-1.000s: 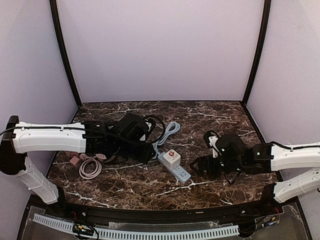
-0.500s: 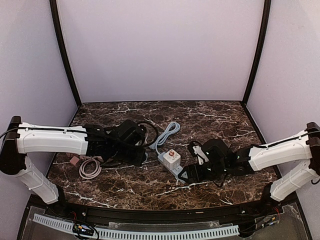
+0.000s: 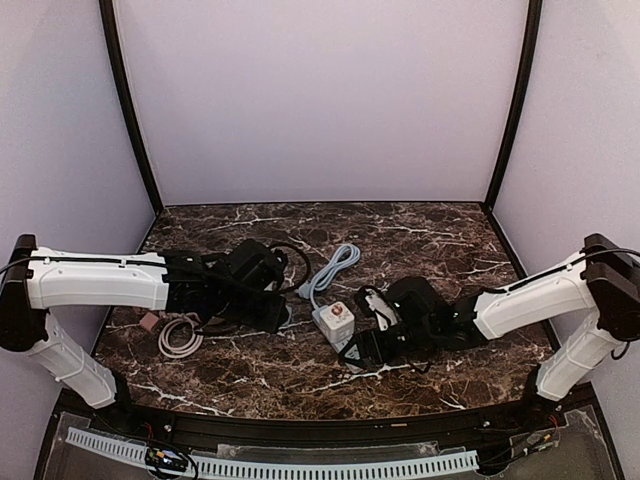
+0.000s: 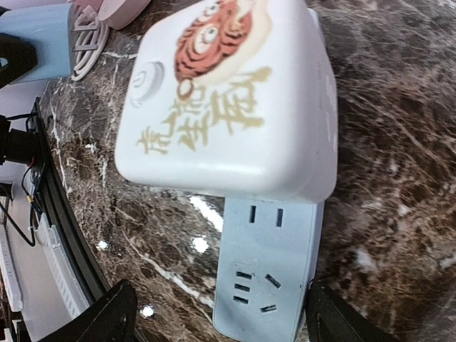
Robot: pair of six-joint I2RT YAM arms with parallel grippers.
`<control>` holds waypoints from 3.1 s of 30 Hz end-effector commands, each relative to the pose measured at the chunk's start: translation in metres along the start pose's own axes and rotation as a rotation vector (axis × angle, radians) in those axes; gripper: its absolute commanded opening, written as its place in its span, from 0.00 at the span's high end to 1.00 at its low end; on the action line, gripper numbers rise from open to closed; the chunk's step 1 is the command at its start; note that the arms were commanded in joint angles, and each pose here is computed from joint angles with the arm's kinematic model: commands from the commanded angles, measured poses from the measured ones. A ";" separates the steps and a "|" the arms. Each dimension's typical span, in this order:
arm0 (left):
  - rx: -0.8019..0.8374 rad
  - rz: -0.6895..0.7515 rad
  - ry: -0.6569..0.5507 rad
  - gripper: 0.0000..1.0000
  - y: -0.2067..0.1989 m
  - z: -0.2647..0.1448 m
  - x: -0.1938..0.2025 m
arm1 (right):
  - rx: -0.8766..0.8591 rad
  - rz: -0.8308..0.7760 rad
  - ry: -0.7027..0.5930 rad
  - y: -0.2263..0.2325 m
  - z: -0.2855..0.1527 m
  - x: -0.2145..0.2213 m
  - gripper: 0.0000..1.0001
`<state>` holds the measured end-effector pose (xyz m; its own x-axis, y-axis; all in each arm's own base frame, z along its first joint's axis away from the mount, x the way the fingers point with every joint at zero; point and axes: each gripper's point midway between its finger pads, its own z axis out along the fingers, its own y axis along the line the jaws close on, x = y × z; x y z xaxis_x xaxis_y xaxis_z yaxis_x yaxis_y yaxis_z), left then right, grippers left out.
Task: Insert the plug
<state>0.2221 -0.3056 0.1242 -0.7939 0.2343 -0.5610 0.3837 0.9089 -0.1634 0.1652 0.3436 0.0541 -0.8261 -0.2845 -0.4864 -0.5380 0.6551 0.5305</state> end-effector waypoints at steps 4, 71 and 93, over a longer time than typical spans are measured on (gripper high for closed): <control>0.000 -0.012 0.046 0.99 0.010 -0.015 0.014 | -0.257 -0.083 0.013 0.091 0.026 -0.013 0.20; -0.069 -0.082 0.199 0.99 0.045 -0.045 0.062 | -0.460 -0.107 0.166 0.148 0.067 0.015 0.71; 0.169 -0.388 0.352 0.99 -0.008 -0.046 0.081 | -0.003 -0.076 -0.231 0.047 -0.037 -0.060 0.36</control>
<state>0.1359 -0.2632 0.1177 -0.9787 0.0778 -0.1899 0.1478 0.9092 -0.3893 0.1707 0.3999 0.1486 -0.7265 -0.1924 -0.6597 -0.6424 0.5311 0.5525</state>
